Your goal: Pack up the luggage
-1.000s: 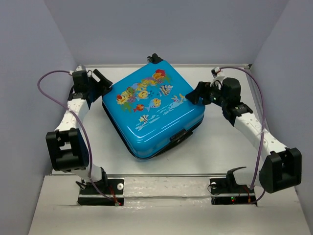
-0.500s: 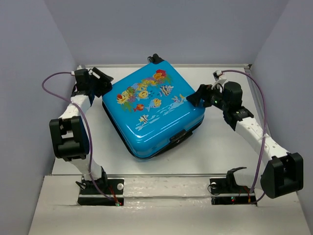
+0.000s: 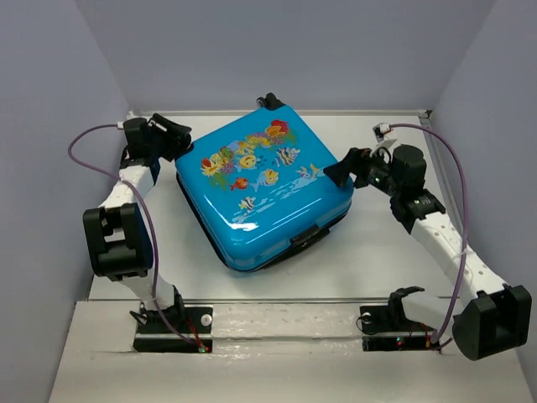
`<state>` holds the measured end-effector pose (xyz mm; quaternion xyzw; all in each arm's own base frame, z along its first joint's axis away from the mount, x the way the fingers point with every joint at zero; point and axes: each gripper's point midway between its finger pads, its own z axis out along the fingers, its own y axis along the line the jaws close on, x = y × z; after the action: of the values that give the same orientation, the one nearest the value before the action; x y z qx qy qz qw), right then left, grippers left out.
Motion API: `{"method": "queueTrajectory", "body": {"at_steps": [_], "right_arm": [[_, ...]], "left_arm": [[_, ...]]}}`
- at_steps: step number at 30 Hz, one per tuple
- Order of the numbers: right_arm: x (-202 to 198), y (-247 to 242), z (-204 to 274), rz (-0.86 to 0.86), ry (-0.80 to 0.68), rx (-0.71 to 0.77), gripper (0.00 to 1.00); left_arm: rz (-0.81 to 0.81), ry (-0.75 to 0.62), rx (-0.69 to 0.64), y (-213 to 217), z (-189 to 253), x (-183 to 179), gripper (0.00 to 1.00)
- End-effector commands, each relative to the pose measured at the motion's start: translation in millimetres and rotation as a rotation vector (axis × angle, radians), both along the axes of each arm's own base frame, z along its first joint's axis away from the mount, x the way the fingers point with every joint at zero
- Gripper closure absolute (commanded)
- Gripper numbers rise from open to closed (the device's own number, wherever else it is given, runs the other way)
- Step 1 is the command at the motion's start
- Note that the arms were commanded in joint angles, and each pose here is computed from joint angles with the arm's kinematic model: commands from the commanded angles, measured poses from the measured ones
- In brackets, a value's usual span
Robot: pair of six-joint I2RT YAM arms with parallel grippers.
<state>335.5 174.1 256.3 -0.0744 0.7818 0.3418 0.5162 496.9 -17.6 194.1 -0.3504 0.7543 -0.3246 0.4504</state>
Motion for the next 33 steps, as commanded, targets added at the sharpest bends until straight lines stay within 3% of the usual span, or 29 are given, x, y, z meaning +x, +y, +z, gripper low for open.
{"method": "queueTrajectory", "body": {"at_steps": [1,7,12,15,22,33], "right_arm": [[-18.4,14.3,34.4,0.085,-0.070,0.063,0.06],[-8.0,20.4,12.6,0.091,-0.006,0.047,0.05],[0.8,22.6,0.0,0.089,0.048,0.032,0.05],[4.7,21.9,-4.6,0.079,0.063,0.021,0.05],[2.9,15.3,-10.6,0.039,0.085,-0.021,0.04],[-23.5,16.8,29.4,0.057,0.008,-0.007,0.04]], "left_arm": [[-0.070,-0.373,0.009,-19.7,158.5,-13.7,0.94],[-0.076,-0.443,0.014,-27.8,234.8,-29.6,0.94],[-0.080,-0.417,0.006,-32.0,240.7,-35.9,0.94],[-0.061,-0.386,0.040,-25.0,234.2,-37.4,0.94],[-0.016,-0.238,0.080,-5.3,158.1,-48.4,0.94],[-0.009,-0.141,0.124,12.2,102.1,-18.9,0.94]]}}
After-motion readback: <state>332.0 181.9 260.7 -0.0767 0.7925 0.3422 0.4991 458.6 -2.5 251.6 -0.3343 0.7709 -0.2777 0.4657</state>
